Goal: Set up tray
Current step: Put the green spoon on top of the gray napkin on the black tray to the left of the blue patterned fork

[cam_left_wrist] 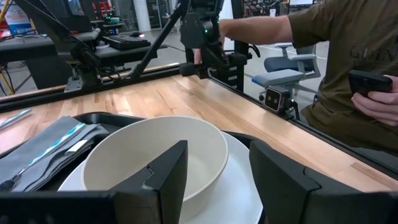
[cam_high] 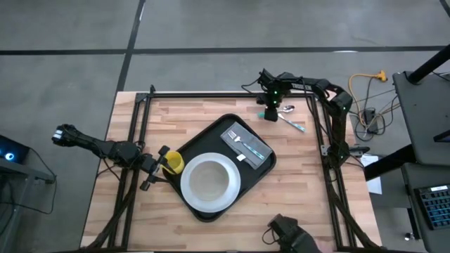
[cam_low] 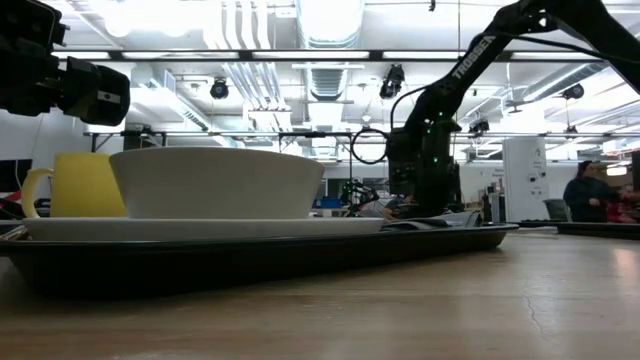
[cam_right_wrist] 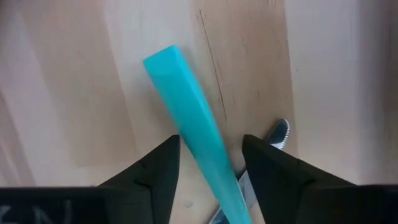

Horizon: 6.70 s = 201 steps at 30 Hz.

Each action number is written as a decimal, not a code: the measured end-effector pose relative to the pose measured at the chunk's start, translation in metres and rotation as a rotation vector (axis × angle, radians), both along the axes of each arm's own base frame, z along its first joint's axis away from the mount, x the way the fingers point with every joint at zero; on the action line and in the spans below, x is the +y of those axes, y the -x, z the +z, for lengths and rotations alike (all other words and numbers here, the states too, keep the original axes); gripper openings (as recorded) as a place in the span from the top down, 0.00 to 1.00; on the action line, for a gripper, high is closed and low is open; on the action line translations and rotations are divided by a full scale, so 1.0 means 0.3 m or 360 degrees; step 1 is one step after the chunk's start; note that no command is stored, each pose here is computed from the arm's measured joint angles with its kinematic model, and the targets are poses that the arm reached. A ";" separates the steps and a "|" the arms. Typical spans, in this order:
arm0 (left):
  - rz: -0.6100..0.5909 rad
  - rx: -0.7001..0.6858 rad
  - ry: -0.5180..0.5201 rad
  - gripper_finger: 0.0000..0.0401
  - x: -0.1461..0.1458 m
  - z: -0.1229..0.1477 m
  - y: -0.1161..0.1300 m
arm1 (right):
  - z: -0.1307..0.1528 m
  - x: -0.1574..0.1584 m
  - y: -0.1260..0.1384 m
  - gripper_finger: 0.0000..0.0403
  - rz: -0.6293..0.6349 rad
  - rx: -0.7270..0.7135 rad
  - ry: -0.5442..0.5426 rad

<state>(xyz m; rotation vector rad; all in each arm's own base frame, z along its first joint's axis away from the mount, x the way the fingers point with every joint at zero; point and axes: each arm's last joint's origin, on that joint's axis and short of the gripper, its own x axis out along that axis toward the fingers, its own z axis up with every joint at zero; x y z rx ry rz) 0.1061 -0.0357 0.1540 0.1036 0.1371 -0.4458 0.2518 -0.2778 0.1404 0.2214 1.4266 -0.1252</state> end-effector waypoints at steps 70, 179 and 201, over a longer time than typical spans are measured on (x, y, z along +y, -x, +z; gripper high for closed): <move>0.0000 0.0000 0.0000 0.60 0.000 0.000 0.000 | 0.329 0.374 -0.169 0.88 0.0648 -0.0059 0.0353; 0.0000 0.0002 0.0000 0.60 0.000 -0.001 0.000 | 0.273 0.750 -0.451 0.88 0.3468 -0.0336 0.0970; 0.0001 0.0010 -0.0003 0.60 0.000 -0.002 -0.001 | 0.094 0.841 -0.367 0.88 0.4057 -0.0148 0.0733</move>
